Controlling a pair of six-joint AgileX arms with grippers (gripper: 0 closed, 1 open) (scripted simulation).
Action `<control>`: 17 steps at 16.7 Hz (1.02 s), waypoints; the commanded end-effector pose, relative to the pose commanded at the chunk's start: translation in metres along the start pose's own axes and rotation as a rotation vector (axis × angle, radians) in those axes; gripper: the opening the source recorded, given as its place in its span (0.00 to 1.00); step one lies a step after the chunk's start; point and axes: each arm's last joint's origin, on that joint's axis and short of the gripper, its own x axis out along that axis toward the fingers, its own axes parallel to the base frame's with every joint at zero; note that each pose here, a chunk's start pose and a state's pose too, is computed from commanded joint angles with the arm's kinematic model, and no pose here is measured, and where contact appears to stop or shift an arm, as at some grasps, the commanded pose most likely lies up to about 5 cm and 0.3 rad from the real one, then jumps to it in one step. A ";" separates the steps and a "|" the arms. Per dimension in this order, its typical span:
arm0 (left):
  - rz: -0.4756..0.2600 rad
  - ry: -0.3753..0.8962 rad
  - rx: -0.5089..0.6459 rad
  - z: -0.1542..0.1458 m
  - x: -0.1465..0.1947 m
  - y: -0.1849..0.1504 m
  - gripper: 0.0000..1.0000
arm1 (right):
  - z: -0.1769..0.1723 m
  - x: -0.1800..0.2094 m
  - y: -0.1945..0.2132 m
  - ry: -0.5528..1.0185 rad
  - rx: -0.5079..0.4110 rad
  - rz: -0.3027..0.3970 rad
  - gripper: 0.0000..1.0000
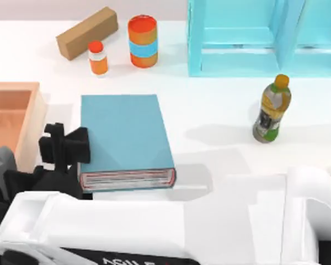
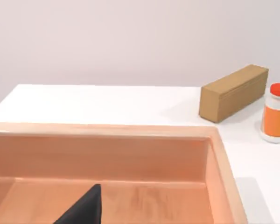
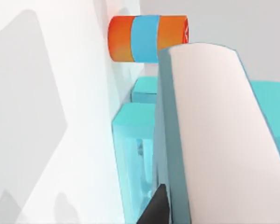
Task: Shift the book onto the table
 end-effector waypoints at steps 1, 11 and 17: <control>0.000 0.000 0.000 0.000 0.000 0.000 1.00 | 0.000 0.000 0.000 0.000 0.000 0.000 0.00; 0.000 0.000 0.000 0.000 0.000 0.000 1.00 | -0.001 0.011 0.001 0.004 0.066 -0.004 0.00; 0.000 0.000 0.000 0.000 0.000 0.000 1.00 | -0.001 0.011 0.001 0.004 0.066 -0.004 0.30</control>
